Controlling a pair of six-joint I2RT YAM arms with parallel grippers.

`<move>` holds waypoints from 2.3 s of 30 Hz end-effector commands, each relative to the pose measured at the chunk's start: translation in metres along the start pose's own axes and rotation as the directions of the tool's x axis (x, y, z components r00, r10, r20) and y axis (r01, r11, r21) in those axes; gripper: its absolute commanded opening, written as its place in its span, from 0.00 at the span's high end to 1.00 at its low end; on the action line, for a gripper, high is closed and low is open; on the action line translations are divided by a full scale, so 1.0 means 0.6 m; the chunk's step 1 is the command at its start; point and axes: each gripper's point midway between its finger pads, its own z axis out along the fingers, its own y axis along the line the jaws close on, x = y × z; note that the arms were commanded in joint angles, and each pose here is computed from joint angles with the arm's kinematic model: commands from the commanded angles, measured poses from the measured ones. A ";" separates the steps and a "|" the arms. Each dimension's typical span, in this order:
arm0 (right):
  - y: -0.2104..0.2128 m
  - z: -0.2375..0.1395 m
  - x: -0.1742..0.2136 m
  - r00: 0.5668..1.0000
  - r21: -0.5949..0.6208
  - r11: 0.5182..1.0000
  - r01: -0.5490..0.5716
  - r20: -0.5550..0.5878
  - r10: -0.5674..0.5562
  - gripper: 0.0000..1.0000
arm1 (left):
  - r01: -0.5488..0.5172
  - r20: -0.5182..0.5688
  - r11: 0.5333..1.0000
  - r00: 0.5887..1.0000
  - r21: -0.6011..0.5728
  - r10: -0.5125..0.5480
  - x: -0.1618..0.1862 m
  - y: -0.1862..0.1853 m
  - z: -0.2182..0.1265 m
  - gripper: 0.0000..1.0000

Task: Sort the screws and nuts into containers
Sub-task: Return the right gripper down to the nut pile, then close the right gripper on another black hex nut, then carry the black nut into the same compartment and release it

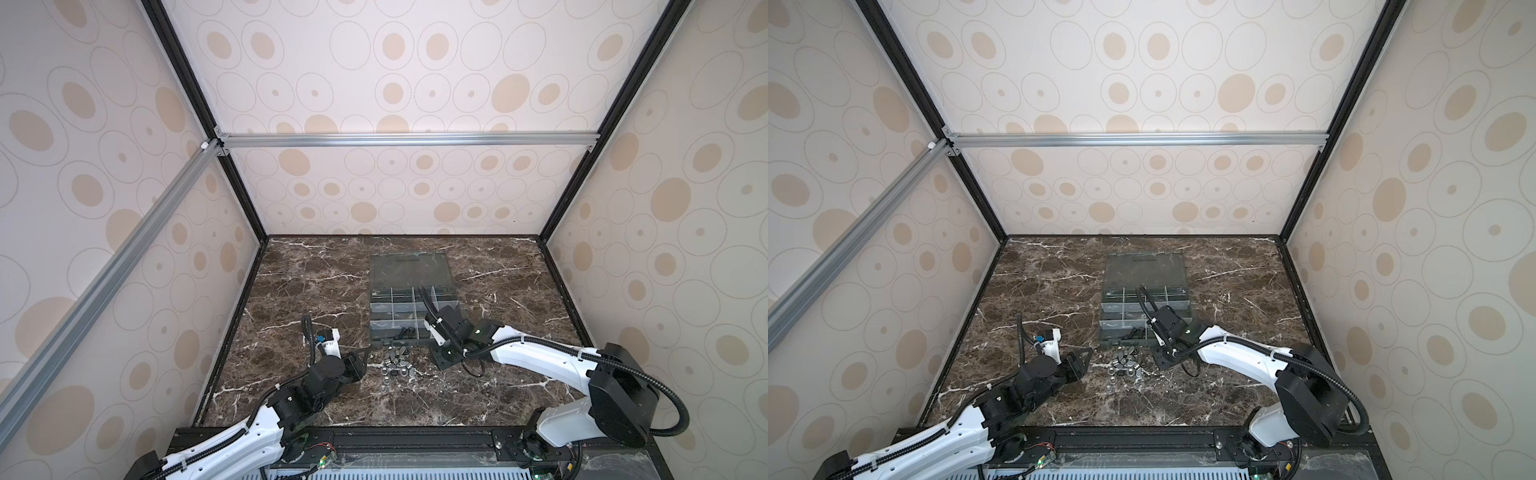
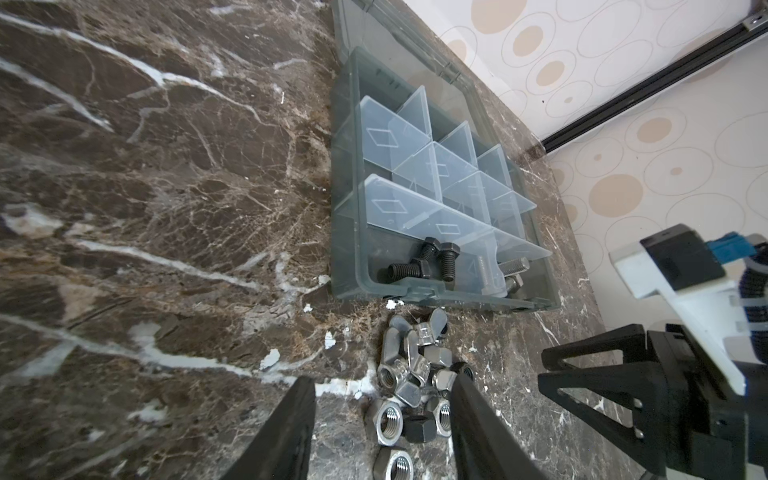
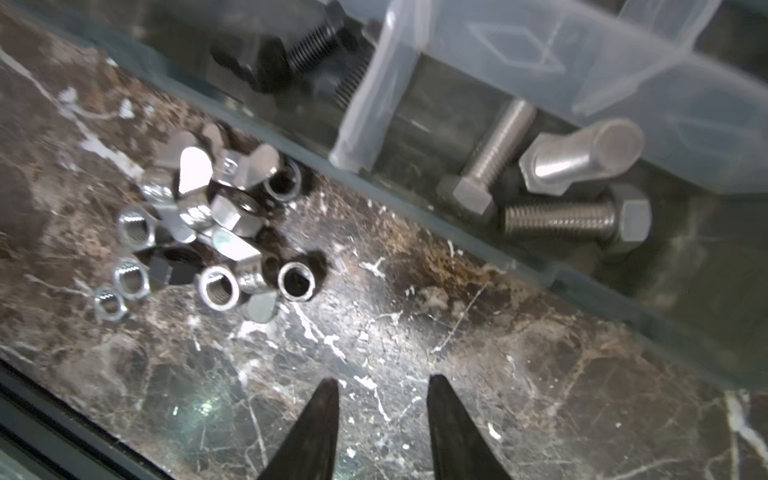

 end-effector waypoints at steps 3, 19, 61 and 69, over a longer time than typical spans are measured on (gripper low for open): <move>0.017 0.009 0.013 1.000 -0.020 1.000 0.004 0.016 -0.003 0.60 | 0.027 0.001 0.999 1.000 0.020 -0.027 -0.006 -0.014 0.004 0.48; 0.056 0.059 0.017 0.993 0.004 0.995 0.103 -0.065 -0.103 0.60 | 0.027 -0.011 1.000 1.000 -0.004 -0.027 0.001 -0.006 0.006 0.48; 0.070 0.120 -0.026 0.986 0.084 0.987 0.138 -0.104 -0.129 0.77 | 0.042 -0.004 0.999 0.999 0.002 -0.042 0.001 0.002 -0.005 0.48; 0.073 0.085 -0.045 0.990 0.083 0.987 0.135 -0.052 -0.131 0.80 | 0.044 0.001 0.999 0.999 0.000 -0.044 0.000 0.003 -0.006 0.48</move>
